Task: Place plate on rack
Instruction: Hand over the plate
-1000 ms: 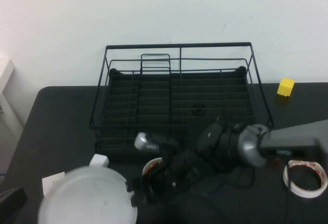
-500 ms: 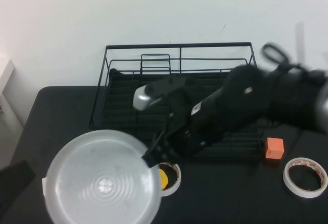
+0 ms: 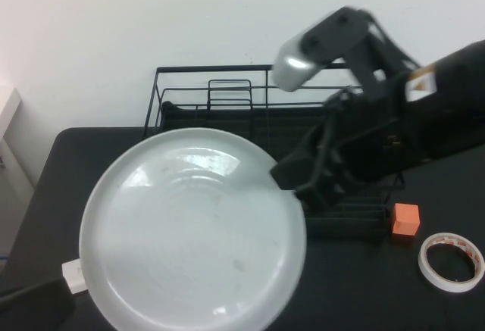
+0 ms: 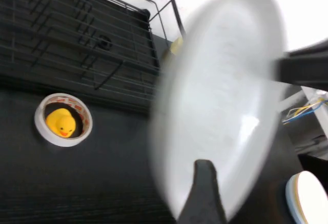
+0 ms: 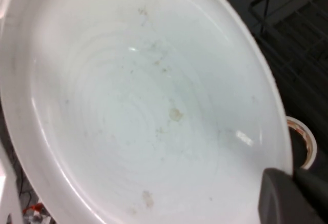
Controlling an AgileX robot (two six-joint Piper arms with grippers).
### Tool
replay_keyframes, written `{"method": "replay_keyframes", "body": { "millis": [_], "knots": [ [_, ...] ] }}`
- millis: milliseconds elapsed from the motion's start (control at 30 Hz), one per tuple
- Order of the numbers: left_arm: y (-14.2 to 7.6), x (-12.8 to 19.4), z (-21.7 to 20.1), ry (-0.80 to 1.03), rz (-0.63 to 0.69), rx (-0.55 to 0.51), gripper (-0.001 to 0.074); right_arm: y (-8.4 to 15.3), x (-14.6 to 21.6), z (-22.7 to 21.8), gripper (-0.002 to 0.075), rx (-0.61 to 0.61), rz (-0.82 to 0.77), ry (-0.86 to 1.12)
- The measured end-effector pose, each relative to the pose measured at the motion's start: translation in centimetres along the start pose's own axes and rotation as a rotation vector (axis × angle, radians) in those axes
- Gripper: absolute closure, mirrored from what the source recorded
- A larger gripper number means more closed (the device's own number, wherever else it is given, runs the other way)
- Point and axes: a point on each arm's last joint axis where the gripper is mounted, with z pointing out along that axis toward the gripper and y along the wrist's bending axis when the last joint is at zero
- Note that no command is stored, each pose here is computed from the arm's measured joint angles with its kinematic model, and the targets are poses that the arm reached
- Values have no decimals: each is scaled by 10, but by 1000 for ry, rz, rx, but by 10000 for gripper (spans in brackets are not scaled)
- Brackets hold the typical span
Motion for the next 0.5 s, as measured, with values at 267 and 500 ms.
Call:
{"method": "replay_keyframes", "body": {
  "millis": [267,500],
  "knots": [
    [5,-1,0,-12,38,-60,219,18,3,-48,715,-5,-50,-55],
    [-2,-6,0,-64,39,23,219,24,2,-54,717,-41,-53,-77]
  ]
}}
